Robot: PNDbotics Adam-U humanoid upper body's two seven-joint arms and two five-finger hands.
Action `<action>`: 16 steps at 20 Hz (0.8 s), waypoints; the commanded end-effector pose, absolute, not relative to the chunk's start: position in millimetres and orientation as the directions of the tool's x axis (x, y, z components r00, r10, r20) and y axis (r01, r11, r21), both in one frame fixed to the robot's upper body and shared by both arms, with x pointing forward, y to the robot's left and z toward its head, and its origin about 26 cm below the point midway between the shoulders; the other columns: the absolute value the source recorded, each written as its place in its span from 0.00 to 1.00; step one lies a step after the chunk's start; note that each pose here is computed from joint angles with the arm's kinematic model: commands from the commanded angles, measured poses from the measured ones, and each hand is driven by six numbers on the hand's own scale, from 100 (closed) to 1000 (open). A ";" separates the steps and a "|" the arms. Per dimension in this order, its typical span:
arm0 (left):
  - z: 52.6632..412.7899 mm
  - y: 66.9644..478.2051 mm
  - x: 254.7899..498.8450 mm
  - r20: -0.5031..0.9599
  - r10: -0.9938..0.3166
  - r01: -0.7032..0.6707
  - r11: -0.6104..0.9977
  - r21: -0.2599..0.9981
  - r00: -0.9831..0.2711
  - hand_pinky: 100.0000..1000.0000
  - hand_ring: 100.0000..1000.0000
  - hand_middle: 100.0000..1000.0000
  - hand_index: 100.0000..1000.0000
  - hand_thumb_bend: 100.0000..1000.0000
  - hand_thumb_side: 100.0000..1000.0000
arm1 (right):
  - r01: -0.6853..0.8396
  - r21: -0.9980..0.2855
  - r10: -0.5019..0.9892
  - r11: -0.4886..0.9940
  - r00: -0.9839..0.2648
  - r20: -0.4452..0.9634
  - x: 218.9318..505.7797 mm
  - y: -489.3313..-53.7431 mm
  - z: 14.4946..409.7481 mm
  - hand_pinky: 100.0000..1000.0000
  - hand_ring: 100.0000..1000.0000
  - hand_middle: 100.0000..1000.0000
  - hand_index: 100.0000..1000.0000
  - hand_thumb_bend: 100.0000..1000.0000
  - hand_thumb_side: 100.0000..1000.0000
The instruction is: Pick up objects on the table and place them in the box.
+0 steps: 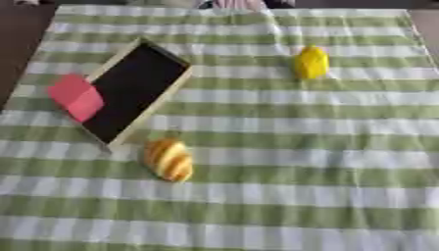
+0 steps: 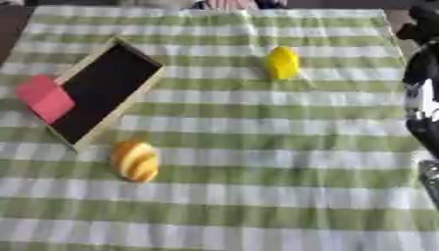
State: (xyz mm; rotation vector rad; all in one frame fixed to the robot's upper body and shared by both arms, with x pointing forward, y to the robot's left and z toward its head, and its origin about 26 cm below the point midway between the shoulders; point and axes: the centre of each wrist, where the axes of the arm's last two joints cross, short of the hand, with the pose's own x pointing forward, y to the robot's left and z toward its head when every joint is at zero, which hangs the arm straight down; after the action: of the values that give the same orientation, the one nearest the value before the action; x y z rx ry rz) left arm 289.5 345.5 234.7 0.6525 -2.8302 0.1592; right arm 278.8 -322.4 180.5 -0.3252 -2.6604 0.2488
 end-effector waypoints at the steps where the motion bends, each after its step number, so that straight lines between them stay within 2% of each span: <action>1: 245.4 348.4 284.7 0.208 -0.434 -0.450 0.892 -0.034 -0.876 0.67 0.77 0.73 0.85 0.00 0.40 | 0.208 -0.267 0.299 0.941 -0.879 0.370 276.2 -328.6 191.1 0.86 0.89 0.59 0.75 0.00 0.41; 6: 246.0 348.9 284.5 0.205 -0.438 -0.452 0.892 -0.027 -0.875 0.67 0.77 0.74 0.85 0.00 0.40 | 0.256 -0.318 0.359 0.913 -0.873 0.329 273.7 -343.5 206.1 0.86 0.90 0.60 0.76 0.00 0.41; 13: 248.1 349.2 284.4 0.199 -0.441 -0.452 0.892 -0.010 -0.875 0.67 0.77 0.74 0.85 0.00 0.40 | 0.312 -0.490 0.506 0.814 -0.796 0.333 270.4 -367.7 233.9 0.87 0.94 0.63 0.77 0.00 0.41; 14: 248.3 349.0 284.5 0.198 -0.440 -0.451 0.893 -0.008 -0.876 0.67 0.77 0.74 0.85 0.00 0.40 | 0.322 -0.505 0.527 0.801 -0.779 0.341 272.2 -373.1 237.4 0.88 0.94 0.63 0.78 0.00 0.28; 15: 248.8 348.8 284.6 0.196 -0.439 -0.449 0.893 -0.006 -0.877 0.67 0.77 0.74 0.85 0.00 0.39 | 0.332 -0.517 0.549 0.789 -0.758 0.352 274.3 -379.5 240.4 0.88 0.94 0.64 0.78 0.00 0.41; 16: 249.3 348.6 284.7 0.195 -0.438 -0.448 0.894 -0.004 -0.877 0.67 0.77 0.74 0.85 0.00 0.39 | 0.344 -0.527 0.571 0.777 -0.736 0.363 276.8 -385.9 244.3 0.88 0.95 0.64 0.78 0.00 0.41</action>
State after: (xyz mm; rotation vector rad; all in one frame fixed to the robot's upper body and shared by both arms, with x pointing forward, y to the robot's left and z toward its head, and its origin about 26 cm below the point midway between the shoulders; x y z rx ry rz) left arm 288.9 347.2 237.5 0.6623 -2.8356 0.1287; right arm 276.6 -376.4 227.3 -0.6275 -2.4708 0.5492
